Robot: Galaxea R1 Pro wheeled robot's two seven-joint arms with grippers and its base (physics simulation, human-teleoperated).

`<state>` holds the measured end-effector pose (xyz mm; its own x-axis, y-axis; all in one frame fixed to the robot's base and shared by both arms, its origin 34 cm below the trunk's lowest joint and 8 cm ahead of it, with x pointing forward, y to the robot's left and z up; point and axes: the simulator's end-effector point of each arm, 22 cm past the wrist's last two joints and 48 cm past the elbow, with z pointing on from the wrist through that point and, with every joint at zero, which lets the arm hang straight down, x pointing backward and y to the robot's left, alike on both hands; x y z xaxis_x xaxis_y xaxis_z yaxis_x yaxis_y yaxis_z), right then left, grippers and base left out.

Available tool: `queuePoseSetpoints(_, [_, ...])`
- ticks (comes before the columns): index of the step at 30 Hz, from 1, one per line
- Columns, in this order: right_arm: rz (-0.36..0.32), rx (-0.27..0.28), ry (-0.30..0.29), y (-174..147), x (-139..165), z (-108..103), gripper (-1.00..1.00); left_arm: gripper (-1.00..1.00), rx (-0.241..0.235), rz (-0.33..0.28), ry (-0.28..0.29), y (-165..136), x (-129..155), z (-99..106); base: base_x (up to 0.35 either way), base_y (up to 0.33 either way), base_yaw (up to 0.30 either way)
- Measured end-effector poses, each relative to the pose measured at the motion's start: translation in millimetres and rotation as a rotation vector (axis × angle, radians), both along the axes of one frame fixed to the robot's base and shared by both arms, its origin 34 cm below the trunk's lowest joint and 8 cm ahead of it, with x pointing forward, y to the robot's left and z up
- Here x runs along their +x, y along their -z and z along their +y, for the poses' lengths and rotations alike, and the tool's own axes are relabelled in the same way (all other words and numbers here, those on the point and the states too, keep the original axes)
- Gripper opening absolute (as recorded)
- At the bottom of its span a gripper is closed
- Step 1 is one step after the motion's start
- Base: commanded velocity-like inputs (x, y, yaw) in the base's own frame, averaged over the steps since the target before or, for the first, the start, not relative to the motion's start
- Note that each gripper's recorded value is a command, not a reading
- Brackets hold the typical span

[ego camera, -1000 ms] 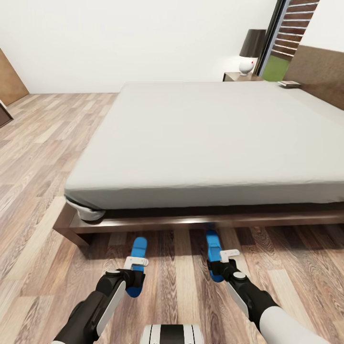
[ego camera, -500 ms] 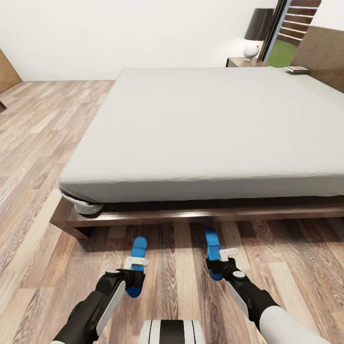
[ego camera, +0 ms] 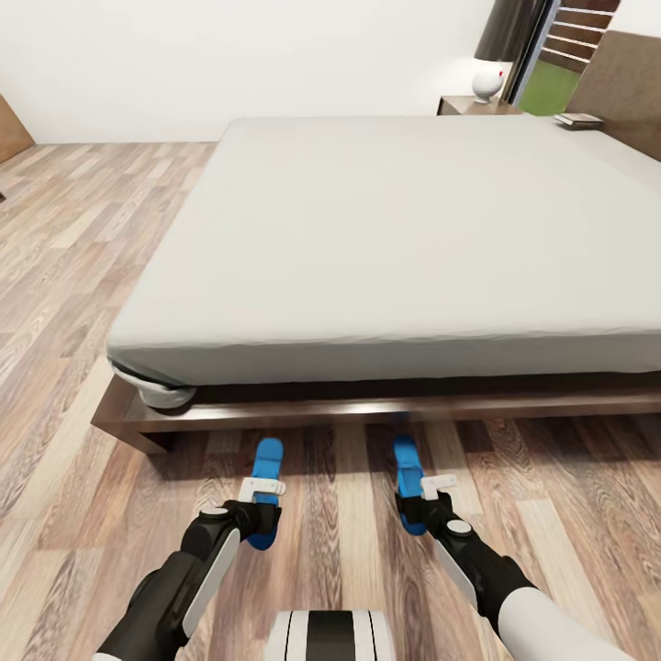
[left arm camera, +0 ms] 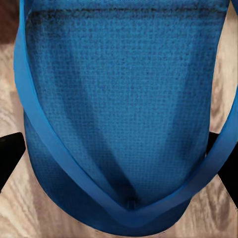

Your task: In the bedroom, move the book from the bed onto either nightstand, and place the two sandals side by side next to the bed.

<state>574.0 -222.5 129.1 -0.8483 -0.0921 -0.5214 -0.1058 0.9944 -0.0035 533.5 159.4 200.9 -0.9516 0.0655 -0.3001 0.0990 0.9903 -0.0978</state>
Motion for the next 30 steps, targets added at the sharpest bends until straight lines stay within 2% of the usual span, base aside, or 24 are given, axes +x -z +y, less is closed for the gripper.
queuePoseSetpoints(12, [-0.008,0.003,0.0,-1.9,3.2,1.1,-1.0,-1.0,0.007,-0.01,0.004,-2.3,2.7,0.8,0.024,0.0,0.0])
queuePoseSetpoints(19, [0.02,0.003,0.001,12.4,-6.8,1.1,-1.0,-1.0,0.009,0.022,0.005,11.6,-6.4,1.2,0.0,0.0,0.0])
queuePoseSetpoints(25, [0.019,0.003,0.001,12.3,-6.6,1.2,-1.0,-1.0,0.008,0.02,0.005,11.2,-6.1,0.6,0.0,0.0,0.0])
queuePoseSetpoints(26, [0.019,0.003,0.001,12.3,-6.7,1.2,1.0,-1.0,0.008,0.02,0.005,11.2,-6.2,0.5,0.0,0.0,0.0])
queuePoseSetpoints(30, [0.019,0.004,0.001,12.3,-6.6,1.3,1.0,-1.0,0.007,0.021,0.006,11.2,-6.3,0.2,0.0,0.0,0.0])
